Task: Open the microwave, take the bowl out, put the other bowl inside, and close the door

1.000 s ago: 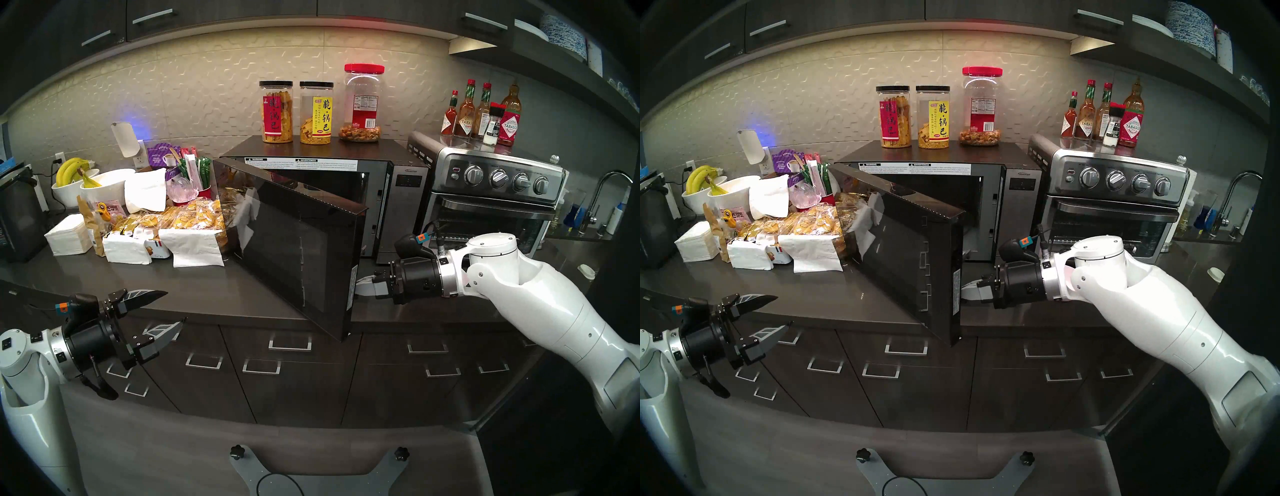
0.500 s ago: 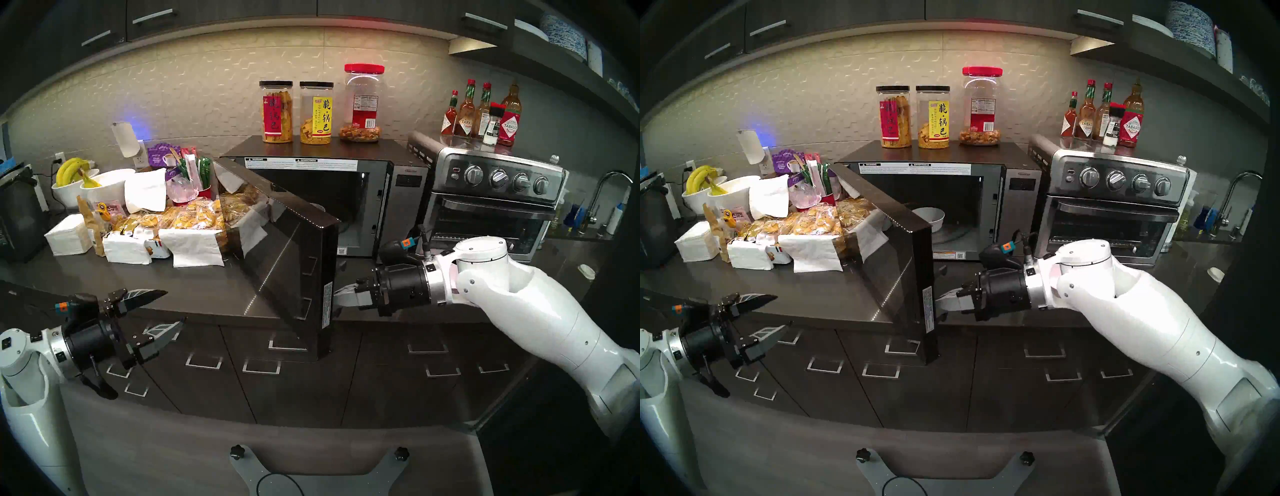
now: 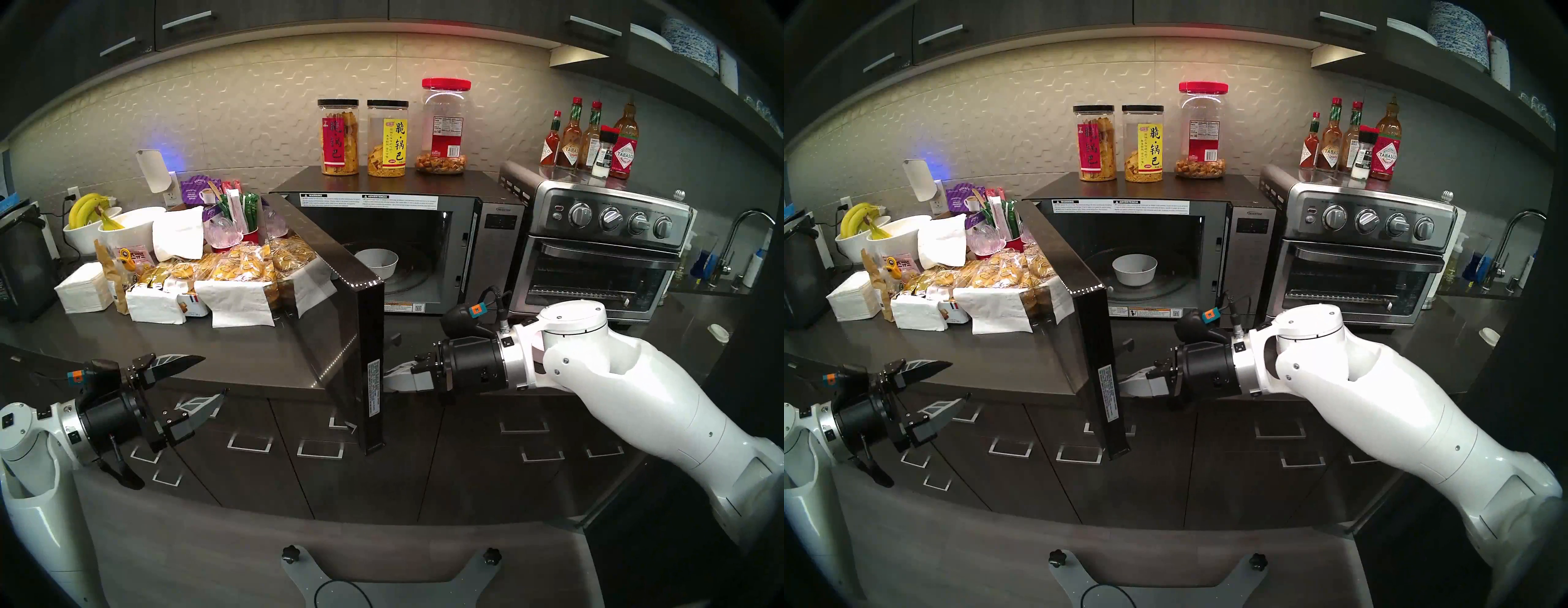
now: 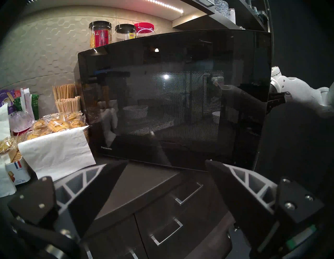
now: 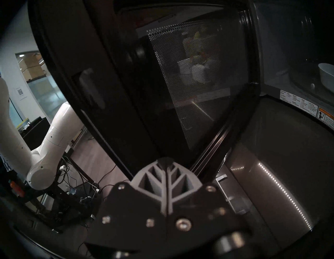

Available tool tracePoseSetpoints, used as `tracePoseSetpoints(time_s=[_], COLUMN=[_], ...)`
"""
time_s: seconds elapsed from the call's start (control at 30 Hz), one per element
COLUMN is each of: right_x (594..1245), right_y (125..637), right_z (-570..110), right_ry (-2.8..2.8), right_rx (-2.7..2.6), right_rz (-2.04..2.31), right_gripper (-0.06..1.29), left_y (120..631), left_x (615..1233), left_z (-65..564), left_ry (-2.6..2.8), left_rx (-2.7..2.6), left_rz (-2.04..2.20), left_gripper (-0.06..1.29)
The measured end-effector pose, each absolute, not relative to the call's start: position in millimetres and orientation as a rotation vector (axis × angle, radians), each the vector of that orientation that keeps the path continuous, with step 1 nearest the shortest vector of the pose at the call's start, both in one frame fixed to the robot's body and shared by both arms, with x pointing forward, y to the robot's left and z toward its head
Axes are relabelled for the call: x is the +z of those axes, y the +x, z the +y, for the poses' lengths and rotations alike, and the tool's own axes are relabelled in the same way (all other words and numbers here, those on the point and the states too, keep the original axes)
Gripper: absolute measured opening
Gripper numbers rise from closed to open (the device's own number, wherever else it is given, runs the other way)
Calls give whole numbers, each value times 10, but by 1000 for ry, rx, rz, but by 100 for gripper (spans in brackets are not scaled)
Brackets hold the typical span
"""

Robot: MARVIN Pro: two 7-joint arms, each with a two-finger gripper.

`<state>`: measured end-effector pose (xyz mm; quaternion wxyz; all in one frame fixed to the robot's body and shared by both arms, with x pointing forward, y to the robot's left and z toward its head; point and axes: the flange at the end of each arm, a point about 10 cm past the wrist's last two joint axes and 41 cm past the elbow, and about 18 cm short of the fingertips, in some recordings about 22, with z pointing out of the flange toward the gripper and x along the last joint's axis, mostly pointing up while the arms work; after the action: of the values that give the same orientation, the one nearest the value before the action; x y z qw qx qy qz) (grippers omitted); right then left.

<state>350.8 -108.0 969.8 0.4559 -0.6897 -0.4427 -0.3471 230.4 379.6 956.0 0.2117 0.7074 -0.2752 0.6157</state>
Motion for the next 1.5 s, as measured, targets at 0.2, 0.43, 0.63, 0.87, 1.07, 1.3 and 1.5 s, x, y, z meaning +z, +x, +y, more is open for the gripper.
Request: tracePoseSetpoints(time_s=[0.2, 0.43, 0.63, 0.87, 1.07, 1.3, 1.5], right_x=[9665, 9664, 9662, 9657, 9661, 9690, 9704], right_y=[3395, 3274, 3177, 3079, 3019, 3005, 3008], right_z=[-903, -683, -502, -324, -221, -182, -184], right_ry=[-1702, -1694, -1684, -1673, -1668, -1661, -1653], right_rx=[-843, -830, -815, -796, -787, -800, -805], right_rz=[-1103, -1119, -1132, -1144, -1152, -1151, -1148], right_gripper=[-3, -3, -3, -3, -3, -3, -3], left_y=[2304, 2304, 2304, 2304, 2305, 2305, 2305], left_x=[9560, 9560, 9561, 9562, 9562, 9561, 9560], left_z=[3796, 3796, 3796, 3797, 3798, 3798, 3798], left_ry=[1965, 1965, 1964, 1965, 1965, 1966, 1966], left_rx=[1711, 1711, 1711, 1712, 1713, 1713, 1713], left_rz=[-765, -766, -766, -766, -765, -764, -764], left_gripper=[123, 123, 123, 123, 123, 123, 123])
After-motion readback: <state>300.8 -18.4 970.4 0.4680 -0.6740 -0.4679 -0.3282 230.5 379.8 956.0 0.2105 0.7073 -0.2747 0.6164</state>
